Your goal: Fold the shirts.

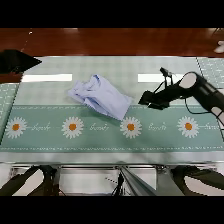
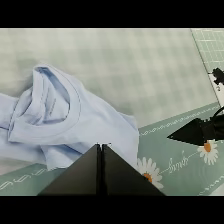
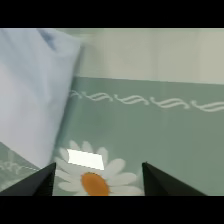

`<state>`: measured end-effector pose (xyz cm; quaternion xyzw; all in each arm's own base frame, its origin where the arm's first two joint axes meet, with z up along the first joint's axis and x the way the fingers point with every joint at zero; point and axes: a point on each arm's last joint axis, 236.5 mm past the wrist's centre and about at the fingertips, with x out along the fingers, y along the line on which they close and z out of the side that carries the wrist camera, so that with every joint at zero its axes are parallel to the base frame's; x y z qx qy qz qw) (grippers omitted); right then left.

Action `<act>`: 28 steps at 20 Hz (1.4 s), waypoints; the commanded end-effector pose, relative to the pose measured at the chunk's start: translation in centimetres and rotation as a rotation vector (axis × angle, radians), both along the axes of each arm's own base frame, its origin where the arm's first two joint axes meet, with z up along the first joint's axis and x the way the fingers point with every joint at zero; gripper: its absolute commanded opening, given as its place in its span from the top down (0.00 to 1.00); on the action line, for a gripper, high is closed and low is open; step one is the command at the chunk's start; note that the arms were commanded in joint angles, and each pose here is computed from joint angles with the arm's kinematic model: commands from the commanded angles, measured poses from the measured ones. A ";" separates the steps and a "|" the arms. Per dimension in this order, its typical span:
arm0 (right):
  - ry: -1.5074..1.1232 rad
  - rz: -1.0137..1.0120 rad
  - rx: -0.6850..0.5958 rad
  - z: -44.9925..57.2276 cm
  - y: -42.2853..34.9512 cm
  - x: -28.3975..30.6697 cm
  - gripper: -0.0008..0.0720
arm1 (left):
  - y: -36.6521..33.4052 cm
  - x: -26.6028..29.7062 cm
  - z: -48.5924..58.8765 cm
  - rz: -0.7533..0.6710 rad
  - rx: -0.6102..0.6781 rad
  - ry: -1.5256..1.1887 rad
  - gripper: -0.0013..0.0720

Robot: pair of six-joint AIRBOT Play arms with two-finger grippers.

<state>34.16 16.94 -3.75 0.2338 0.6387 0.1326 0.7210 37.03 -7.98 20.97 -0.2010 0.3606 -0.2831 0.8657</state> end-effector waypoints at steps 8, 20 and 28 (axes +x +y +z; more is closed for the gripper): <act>-0.032 -0.386 0.269 -5.5 10.2 1.4 0.26 | 0.2 -0.1 -0.4 0.002 0.018 0.011 0.96; -0.364 -0.003 0.093 17.6 -3.4 -0.4 0.96 | 0.5 1.2 -2.9 0.001 -0.003 0.078 0.96; -0.290 -0.447 -0.487 26.6 -25.0 -12.7 0.96 | -4.8 4.0 -8.2 -0.078 -0.022 0.160 0.96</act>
